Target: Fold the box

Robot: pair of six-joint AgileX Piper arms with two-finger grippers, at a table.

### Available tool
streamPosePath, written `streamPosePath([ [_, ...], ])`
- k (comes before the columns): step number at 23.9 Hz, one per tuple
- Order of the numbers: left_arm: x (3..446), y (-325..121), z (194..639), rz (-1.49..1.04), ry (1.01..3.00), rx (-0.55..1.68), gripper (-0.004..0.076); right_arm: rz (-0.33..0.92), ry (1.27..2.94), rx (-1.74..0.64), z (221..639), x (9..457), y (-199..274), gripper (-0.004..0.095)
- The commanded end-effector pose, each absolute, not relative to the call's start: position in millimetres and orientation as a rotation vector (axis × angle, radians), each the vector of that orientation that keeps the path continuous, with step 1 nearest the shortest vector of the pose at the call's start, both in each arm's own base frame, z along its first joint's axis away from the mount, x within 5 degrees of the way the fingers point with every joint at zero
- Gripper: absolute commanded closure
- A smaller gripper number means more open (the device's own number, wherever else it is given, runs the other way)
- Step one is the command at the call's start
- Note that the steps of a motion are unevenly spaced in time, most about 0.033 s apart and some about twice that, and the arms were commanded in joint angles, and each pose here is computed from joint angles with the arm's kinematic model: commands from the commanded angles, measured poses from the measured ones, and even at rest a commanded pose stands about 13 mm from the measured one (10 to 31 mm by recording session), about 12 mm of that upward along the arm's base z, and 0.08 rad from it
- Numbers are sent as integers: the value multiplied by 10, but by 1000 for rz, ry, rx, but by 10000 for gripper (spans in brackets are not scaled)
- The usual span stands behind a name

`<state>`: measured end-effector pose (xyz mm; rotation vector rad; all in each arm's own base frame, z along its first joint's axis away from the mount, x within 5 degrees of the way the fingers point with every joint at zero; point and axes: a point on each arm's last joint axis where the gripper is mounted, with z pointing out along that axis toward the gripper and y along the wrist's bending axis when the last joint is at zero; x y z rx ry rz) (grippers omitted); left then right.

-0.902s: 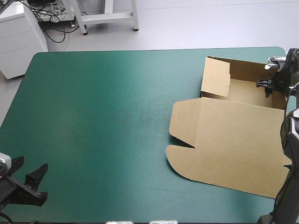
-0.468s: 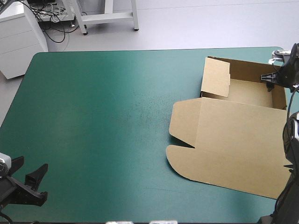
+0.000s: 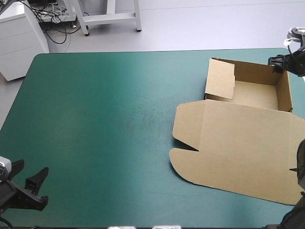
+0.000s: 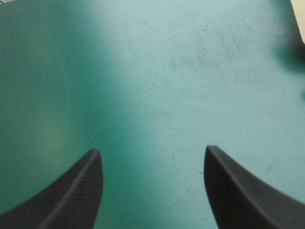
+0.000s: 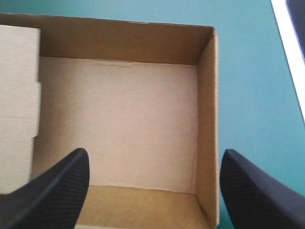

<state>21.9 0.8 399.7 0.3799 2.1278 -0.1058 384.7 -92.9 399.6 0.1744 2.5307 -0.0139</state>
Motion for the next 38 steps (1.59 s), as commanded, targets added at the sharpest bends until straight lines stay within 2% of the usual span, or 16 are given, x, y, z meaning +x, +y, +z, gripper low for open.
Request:
streamPosePath([
  [1, 198, 36, 4021, -83, 2149, 375, 295, 27, 2424, 112, 4448, 3408, -666, 214],
  [5, 198, 36, 4021, -83, 2149, 375, 299, -3, 2464, -1, 4416, 2887, -441, 215],
  [8, 200, 35, 4024, -84, 2145, 375, 300, 7, 2425, -56, 4403, 2488, -316, 217],
  [11, 208, 31, 4037, -87, 2129, 373, 300, -25, 2317, -103, 4315, 1985, -220, 267],
  [14, 213, 29, 4039, -88, 2123, 373, 300, -72, 2153, -161, 4171, 1275, -82, 332],
  [19, 284, -3, 3794, -78, 2175, 391, 303, -81, 2024, -219, 3732, 650, 64, 332],
  [22, 256, 3, 3677, -93, 2108, 386, 303, -86, 1999, -222, 3599, 499, 93, 332],
  [27, 163, 38, 3489, -111, 2028, 373, 310, -5, 1986, -217, 3453, 402, 162, 348],
  [32, 71, 65, 3310, -142, 1966, 353, 314, -7, 1990, -225, 3278, 322, 177, 417],
  [38, 98, 7, 3057, -211, 1944, 352, 314, -14, 1975, -230, 3081, 224, 194, 427],
])
